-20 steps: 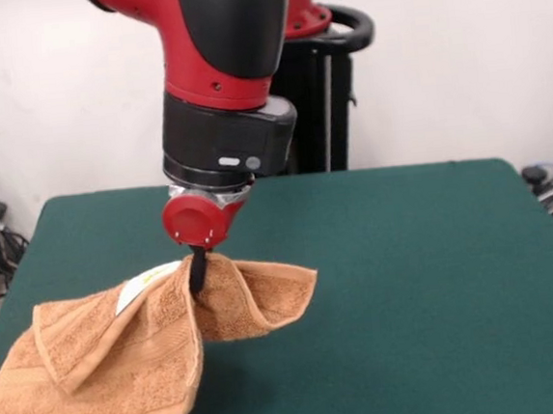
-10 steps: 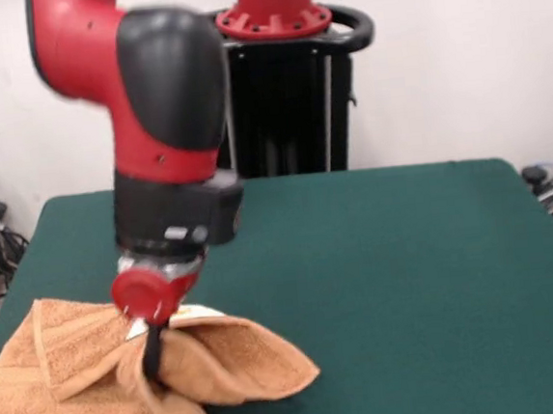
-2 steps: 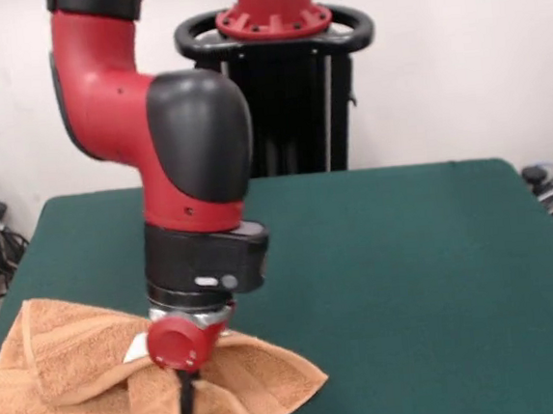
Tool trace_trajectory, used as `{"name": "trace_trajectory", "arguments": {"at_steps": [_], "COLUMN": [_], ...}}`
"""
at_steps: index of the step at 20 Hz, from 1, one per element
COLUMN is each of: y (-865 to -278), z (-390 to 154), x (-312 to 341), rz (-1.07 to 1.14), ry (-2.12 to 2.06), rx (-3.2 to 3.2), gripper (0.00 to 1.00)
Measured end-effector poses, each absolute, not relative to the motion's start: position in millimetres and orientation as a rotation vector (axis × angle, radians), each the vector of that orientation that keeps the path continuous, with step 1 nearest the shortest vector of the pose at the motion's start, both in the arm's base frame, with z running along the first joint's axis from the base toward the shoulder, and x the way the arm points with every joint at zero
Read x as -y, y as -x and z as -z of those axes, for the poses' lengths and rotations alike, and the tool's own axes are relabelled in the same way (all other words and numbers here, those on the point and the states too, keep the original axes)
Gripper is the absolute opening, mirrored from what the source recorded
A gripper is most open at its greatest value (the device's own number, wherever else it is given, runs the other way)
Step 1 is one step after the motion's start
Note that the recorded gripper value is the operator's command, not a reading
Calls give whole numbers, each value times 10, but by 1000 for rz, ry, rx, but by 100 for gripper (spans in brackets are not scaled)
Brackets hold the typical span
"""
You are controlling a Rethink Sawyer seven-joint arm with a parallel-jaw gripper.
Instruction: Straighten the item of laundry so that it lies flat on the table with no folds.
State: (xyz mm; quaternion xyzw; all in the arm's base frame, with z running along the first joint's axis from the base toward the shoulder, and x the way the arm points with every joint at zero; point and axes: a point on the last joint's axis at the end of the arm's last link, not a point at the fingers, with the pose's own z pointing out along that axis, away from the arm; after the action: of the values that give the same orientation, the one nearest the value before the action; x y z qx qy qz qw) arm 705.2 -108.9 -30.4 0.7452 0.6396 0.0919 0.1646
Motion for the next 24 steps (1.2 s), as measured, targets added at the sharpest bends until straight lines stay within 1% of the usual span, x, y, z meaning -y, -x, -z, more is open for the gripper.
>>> {"name": "trace_trajectory", "arguments": {"at_steps": [10,17,24], "y": [-7125,-7178,-7061], "z": [324,194,27], "x": [857,695,499], "rz": [-330,-440,-550], "ry": [-2098,-2114,-2134], "rx": [-1874,-1891,-1937], "gripper": [0,0,0]}}
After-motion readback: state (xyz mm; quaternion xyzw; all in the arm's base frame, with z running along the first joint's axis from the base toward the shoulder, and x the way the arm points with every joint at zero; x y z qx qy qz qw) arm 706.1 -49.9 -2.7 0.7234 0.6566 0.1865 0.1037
